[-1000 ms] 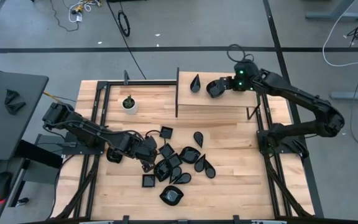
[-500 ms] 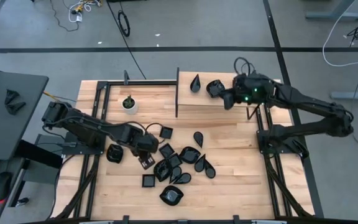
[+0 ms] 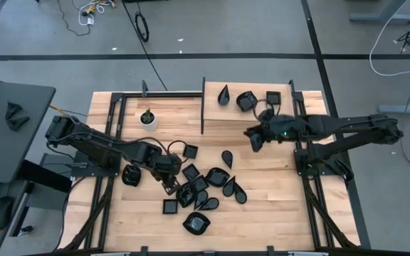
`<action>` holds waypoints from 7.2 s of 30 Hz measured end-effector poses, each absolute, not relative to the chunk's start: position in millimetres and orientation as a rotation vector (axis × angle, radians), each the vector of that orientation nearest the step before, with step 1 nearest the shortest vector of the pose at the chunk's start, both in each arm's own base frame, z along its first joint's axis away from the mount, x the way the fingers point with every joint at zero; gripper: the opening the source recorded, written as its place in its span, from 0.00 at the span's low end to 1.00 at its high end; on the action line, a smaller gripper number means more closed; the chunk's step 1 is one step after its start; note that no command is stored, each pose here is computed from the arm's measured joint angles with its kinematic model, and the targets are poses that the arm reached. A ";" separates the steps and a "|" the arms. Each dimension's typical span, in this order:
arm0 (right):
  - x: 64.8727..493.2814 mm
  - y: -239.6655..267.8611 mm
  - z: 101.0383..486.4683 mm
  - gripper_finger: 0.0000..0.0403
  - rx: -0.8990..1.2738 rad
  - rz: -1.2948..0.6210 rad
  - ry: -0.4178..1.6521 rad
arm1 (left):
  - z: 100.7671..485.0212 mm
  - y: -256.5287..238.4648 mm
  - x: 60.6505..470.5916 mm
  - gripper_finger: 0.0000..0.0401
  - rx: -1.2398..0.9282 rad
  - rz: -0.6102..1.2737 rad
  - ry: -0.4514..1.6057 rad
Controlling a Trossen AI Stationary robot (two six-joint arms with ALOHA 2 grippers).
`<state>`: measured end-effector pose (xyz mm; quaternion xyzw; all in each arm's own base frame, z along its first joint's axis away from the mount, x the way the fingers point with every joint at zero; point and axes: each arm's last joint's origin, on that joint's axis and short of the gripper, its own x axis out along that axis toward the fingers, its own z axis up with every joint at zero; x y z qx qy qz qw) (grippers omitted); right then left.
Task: Pick & Place Mini shaped plates
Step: Stack the drop-shaped plate on top of the drop-shaped plate on the shelf
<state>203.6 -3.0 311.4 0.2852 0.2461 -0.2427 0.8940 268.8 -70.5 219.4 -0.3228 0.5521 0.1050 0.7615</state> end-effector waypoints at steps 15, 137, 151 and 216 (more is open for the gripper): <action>229.0 74.1 248.9 0.21 0.867 -0.228 0.649 | 222.0 -85.5 269.8 0.34 -0.780 0.185 1.181; 193.4 115.1 203.8 0.00 0.996 -0.656 0.747 | 222.8 -70.7 336.8 0.34 -0.676 0.307 0.530; 169.8 116.1 202.6 0.00 0.644 -0.590 0.911 | 184.5 -23.7 434.9 0.34 -0.697 0.583 0.724; 146.5 101.1 211.6 0.00 0.391 -0.588 0.995 | 210.0 -19.5 435.1 0.02 -0.829 0.378 0.913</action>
